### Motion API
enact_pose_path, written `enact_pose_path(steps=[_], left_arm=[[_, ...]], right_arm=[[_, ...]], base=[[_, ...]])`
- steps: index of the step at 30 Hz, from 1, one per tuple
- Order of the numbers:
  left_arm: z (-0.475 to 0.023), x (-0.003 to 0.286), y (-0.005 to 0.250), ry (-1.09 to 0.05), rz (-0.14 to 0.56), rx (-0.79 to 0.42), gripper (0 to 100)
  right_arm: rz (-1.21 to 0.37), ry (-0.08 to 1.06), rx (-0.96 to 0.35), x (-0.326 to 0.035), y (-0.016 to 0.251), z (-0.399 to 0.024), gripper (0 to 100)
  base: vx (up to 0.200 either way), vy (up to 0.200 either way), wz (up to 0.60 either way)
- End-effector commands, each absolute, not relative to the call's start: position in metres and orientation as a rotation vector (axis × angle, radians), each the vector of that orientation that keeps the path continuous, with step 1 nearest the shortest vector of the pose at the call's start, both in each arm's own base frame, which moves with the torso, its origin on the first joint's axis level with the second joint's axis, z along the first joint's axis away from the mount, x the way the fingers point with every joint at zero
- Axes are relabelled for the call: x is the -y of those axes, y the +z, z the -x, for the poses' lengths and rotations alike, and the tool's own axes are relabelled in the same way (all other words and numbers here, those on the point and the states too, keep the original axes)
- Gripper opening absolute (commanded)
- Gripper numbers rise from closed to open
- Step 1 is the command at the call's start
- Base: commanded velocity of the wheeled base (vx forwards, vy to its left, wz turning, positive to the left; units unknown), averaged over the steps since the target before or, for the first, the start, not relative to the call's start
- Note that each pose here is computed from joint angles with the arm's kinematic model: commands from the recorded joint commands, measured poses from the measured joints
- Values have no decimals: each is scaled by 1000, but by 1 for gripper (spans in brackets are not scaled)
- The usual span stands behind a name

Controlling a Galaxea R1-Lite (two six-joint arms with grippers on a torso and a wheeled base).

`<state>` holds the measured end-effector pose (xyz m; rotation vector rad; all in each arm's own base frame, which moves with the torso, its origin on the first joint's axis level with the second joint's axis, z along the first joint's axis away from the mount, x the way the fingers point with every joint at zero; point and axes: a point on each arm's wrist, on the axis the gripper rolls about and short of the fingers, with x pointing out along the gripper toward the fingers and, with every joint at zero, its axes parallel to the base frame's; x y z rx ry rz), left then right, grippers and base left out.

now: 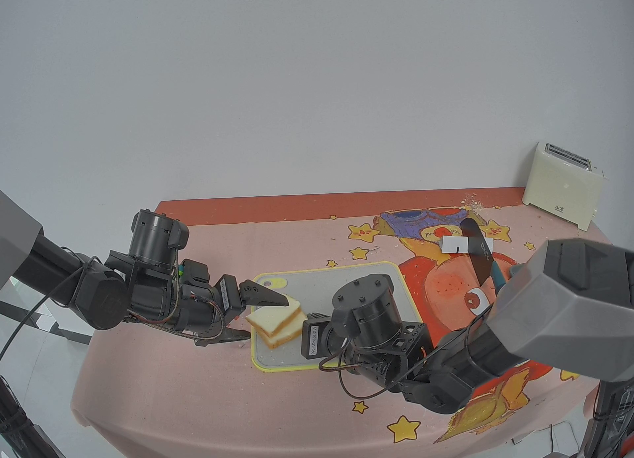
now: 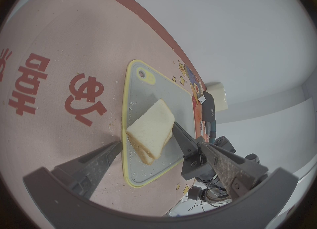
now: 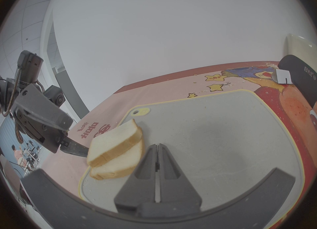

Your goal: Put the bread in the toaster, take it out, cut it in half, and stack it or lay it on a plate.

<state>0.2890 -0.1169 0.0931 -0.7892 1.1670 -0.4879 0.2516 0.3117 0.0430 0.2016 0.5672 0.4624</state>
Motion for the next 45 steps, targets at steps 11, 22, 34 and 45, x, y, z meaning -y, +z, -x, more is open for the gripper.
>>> enact_pose_path(steps=[11, 22, 34, 45], left_arm=[[-290, 116, 91, -477, 792, -1171, 100], [-290, 115, 91, -476, 791, -1168, 100], [-292, 116, 90, -462, 813, -1170, 100], [-292, 115, 91, -445, 818, -1159, 0]], right_arm=[[-209, 506, -560, -323, 46, -243, 0], [-172, 510, -607, -325, 25, -234, 0], [-236, 457, -544, -293, 65, -243, 0], [-392, 396, -459, -213, 126, -253, 0]], base=[[0, 0, 0], [0, 0, 0], [0, 0, 0], [0, 0, 0]])
